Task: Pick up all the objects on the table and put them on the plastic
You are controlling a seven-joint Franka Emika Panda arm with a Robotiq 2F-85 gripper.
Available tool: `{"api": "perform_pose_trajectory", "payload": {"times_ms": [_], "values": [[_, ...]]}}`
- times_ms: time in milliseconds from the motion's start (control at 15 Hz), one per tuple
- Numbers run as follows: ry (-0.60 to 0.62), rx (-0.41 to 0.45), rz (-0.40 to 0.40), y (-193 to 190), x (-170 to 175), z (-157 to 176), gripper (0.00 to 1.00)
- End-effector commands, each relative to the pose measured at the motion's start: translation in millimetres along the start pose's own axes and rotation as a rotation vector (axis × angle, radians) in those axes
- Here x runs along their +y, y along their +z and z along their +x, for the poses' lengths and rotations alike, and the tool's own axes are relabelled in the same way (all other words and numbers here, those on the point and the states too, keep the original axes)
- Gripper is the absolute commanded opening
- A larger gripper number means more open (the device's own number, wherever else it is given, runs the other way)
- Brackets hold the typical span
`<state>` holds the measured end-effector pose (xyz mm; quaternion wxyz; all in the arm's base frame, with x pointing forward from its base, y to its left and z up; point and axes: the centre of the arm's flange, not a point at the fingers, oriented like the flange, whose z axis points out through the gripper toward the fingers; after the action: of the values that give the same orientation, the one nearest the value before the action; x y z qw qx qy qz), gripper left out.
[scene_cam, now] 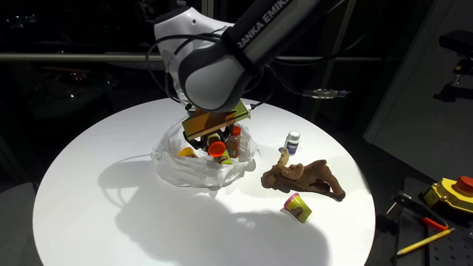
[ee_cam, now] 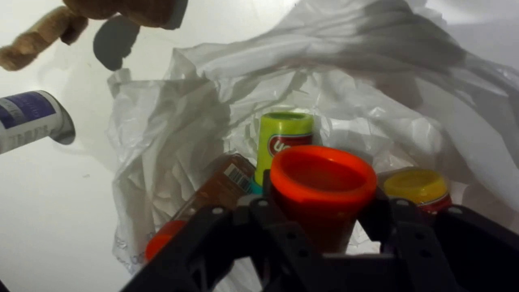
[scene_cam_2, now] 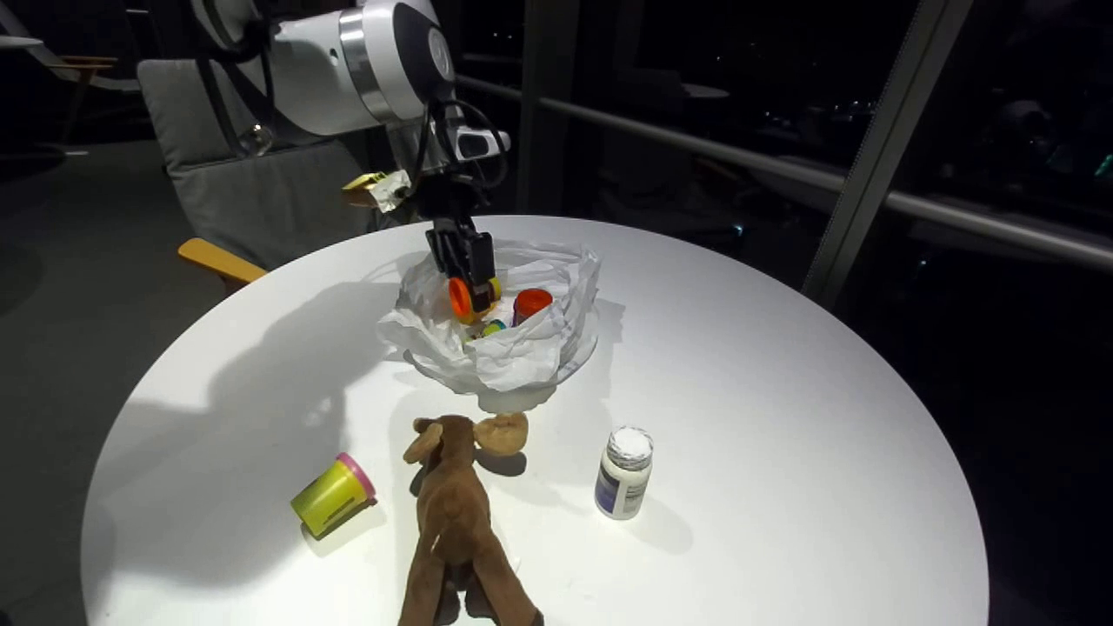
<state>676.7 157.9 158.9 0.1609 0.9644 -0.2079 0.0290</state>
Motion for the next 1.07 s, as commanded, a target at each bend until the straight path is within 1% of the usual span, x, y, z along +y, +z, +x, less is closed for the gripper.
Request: {"api": "perform_pose_trajectory", "payload": {"times_ms": [0, 67, 133, 333, 400, 533, 667, 733, 800, 867, 933, 1000], "values": [[-0.010, 0.000, 0.023, -3, -31, 43, 0.23], [-0.025, 0.003, 0.030, -6, -32, 41, 0.71], [-0.030, 0.006, 0.033, -8, -33, 39, 0.73], [-0.035, 0.026, 0.023, -17, -25, 19, 0.94], [-0.037, 0.032, 0.026, -19, -22, 10, 0.99], [-0.072, 0.026, 0.038, -27, -15, -13, 1.00], [-0.146, -0.001, 0.037, -34, -16, -50, 1.00], [-0.158, -0.011, 0.038, -36, -12, -72, 1.00], [-0.170, -0.013, 0.043, -38, -8, -87, 1.00], [-0.168, -0.004, 0.039, -44, -6, -104, 1.00], [-0.123, 0.028, 0.035, -48, -2, -116, 1.00], [-0.054, 0.070, 0.032, -53, 2, -127, 1.00]]}}
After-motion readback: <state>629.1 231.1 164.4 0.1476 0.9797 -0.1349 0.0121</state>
